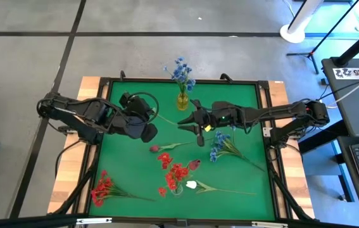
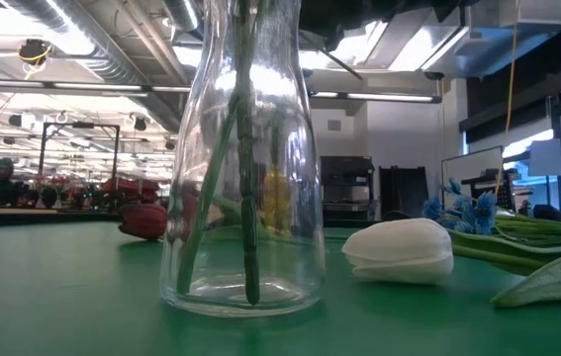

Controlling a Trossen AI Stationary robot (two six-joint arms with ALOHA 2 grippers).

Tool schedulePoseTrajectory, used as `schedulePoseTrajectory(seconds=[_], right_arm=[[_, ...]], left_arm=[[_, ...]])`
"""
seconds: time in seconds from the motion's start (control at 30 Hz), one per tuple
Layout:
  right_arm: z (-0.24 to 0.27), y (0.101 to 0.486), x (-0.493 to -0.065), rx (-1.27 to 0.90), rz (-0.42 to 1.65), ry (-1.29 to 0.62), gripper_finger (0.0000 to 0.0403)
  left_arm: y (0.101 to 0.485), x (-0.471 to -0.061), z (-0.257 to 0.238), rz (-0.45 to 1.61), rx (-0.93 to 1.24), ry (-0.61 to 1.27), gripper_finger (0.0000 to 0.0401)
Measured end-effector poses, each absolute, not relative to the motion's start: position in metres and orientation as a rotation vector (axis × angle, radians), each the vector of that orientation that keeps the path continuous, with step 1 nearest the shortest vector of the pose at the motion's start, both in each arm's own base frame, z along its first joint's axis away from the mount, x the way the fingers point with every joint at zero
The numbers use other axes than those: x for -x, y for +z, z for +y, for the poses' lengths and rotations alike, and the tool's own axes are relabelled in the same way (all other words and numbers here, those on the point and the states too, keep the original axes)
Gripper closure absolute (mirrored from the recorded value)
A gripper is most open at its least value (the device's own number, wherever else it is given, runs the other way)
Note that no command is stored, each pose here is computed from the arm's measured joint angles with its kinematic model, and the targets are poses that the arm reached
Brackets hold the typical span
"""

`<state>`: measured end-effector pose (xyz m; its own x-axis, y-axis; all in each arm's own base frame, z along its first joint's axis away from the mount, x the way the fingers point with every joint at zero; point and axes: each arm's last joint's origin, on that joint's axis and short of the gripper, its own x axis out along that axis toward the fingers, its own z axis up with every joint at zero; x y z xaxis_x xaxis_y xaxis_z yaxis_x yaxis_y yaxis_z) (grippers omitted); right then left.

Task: Sort flowers into vase by color
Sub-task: Put the top white flower into the yellow vase

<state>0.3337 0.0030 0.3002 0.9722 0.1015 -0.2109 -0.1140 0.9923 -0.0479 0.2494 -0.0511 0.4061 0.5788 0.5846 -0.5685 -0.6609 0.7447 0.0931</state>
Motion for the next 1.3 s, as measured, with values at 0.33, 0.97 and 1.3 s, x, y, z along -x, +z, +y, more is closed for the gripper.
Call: schedulePoseTrajectory(seconds=[0.33,0.97,1.3], right_arm=[[0.0025,0.3001,-0.3338,0.043,0.212,0.093,0.0254],[0.0009,0.2983,-0.3335,0.027,0.232,0.037,0.0269],[0.001,0.2983,-0.3335,0.026,0.232,0.039,0.0269]], left_arm=[[0.4061,-0.2494,-0.0512,0.614,0.134,0.73,0.0401],[0.4075,-0.2497,-0.0602,0.59,0.142,0.692,0.0401],[0.4069,-0.2488,-0.0598,0.6,0.135,0.695,0.0401]])
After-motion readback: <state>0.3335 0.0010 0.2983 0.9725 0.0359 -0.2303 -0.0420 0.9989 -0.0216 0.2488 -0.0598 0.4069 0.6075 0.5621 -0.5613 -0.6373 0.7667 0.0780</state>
